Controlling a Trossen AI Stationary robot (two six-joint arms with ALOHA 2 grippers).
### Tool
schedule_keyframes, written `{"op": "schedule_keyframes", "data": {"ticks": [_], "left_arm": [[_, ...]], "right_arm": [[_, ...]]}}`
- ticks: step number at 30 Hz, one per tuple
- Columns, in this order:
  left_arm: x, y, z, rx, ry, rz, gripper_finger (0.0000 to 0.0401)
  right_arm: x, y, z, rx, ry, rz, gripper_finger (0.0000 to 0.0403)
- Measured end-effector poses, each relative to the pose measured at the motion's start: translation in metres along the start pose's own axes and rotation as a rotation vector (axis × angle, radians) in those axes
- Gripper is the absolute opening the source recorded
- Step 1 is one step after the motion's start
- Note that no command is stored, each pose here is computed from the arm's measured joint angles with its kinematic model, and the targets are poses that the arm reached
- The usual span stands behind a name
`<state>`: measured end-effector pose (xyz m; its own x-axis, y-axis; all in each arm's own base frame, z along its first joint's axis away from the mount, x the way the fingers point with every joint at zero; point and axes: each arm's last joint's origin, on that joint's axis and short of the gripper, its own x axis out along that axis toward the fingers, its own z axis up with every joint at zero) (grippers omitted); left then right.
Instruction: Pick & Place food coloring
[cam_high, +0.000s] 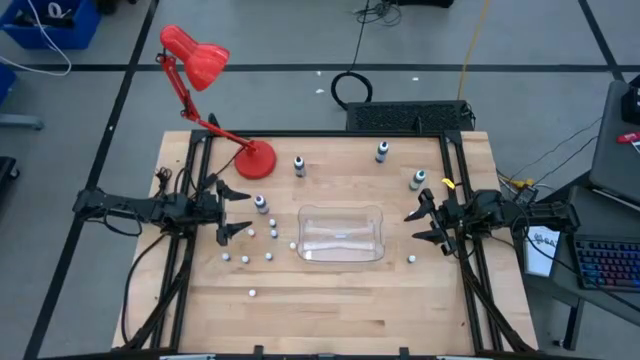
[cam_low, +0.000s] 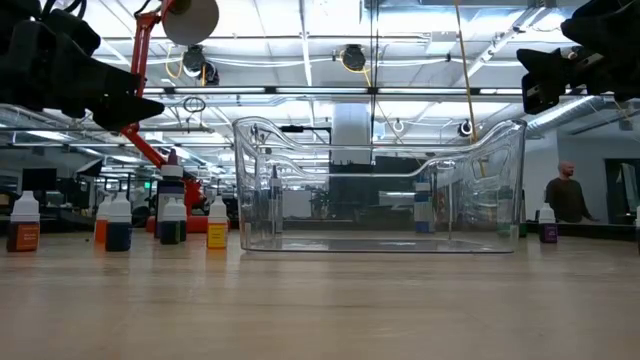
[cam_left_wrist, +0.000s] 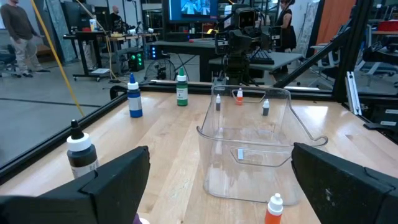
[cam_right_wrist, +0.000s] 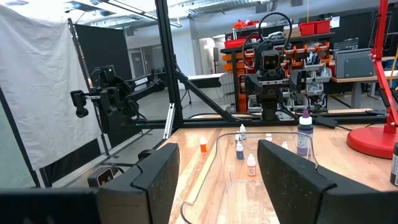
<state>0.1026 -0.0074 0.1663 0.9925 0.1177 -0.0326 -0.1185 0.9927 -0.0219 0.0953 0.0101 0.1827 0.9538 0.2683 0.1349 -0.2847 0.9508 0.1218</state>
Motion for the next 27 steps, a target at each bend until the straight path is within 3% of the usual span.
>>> {"op": "schedule_keyframes", "data": {"ticks": [27], "left_arm": [[0.0, 0.0, -0.0001, 0.0, 0.0, 0.0, 0.0388]], "right_arm": [[0.0, -0.0004, 0.0015, -0.039, -0.017, -0.019, 0.0208]]}}
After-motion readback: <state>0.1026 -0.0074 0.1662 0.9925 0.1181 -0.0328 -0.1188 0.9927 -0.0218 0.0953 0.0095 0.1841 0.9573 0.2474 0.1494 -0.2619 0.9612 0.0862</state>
